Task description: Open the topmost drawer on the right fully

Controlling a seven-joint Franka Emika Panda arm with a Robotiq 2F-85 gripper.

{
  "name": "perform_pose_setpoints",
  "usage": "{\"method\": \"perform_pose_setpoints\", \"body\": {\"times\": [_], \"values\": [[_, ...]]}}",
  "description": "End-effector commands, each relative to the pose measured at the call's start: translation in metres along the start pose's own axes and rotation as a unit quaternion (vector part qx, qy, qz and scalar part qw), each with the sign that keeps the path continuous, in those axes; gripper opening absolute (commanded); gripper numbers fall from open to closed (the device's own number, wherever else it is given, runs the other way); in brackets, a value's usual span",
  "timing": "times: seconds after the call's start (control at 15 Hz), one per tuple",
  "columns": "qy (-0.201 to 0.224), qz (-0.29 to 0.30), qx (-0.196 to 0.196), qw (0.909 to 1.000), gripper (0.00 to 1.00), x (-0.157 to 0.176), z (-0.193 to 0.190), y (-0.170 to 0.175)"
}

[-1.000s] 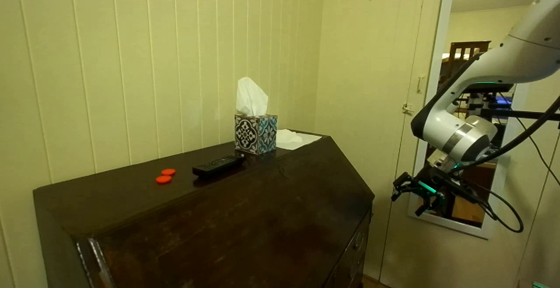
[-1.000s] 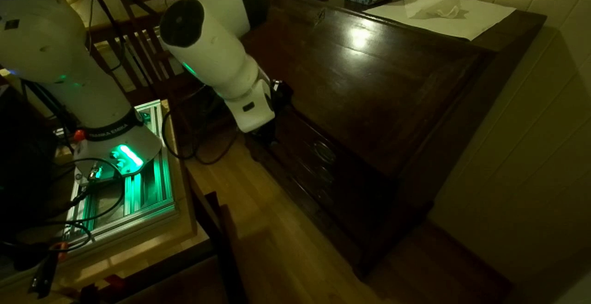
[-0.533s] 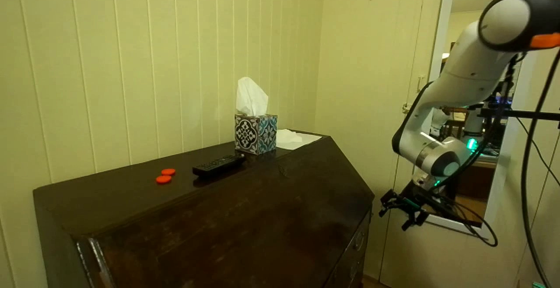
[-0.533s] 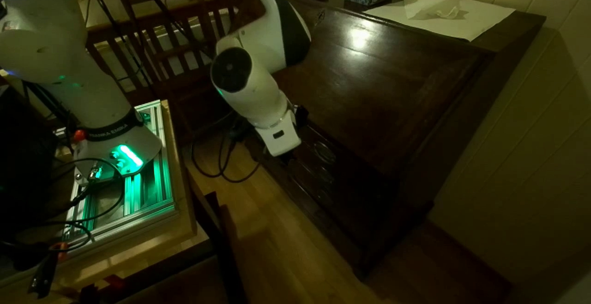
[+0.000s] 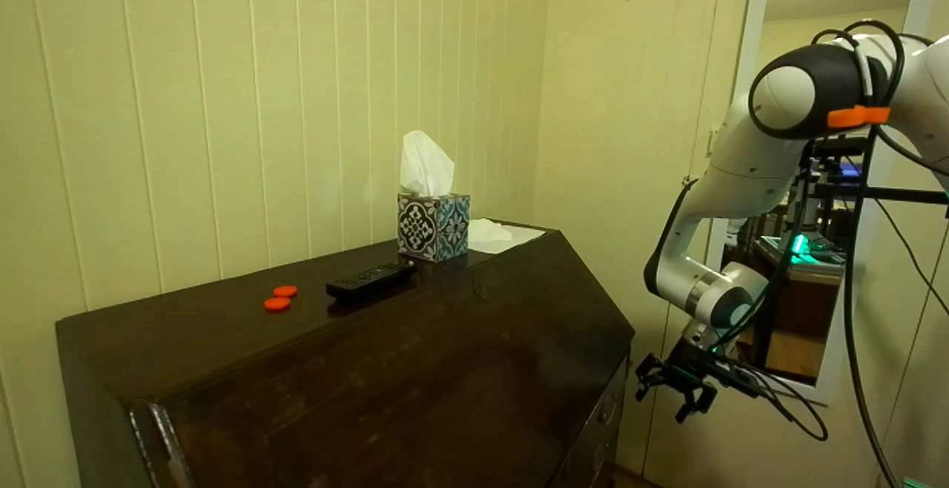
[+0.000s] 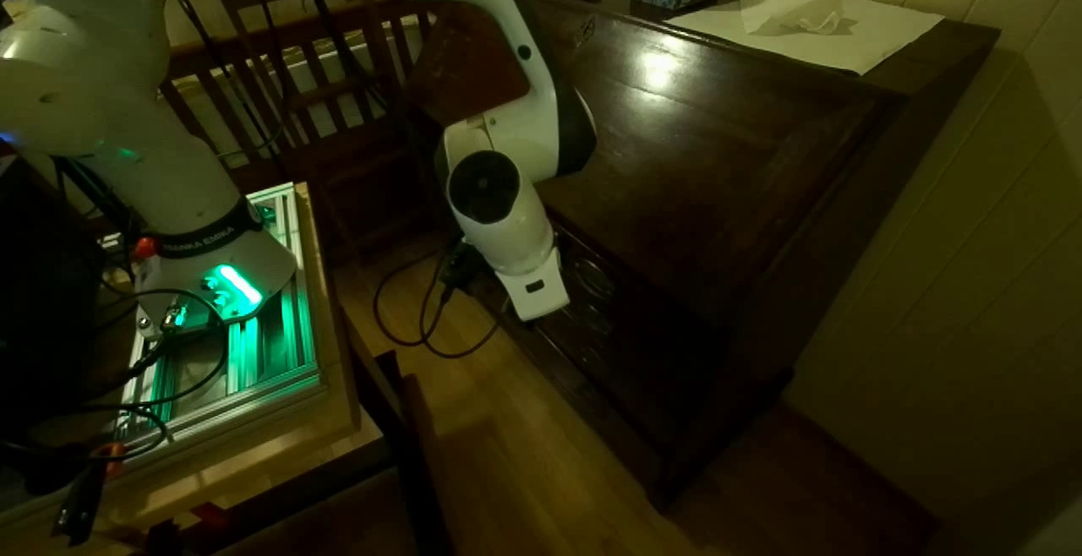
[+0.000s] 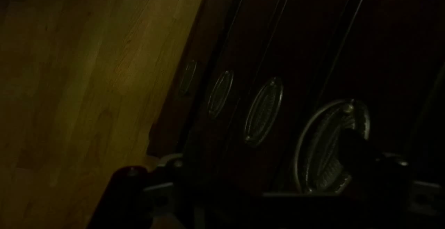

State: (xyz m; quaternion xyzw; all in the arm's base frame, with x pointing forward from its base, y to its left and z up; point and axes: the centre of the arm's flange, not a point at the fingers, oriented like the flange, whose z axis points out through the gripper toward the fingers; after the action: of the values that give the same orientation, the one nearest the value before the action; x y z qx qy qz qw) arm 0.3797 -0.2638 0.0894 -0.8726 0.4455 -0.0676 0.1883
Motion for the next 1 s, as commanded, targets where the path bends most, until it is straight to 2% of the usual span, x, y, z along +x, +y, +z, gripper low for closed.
{"method": "perform_pose_setpoints", "body": {"times": [0.0, 0.93], "values": [[0.0, 0.0, 0.0, 1.0, 1.0, 0.0, 0.0, 0.0], [0.002, 0.037, -0.014, 0.9992, 1.0, 0.03, 0.039, -0.006]]}}
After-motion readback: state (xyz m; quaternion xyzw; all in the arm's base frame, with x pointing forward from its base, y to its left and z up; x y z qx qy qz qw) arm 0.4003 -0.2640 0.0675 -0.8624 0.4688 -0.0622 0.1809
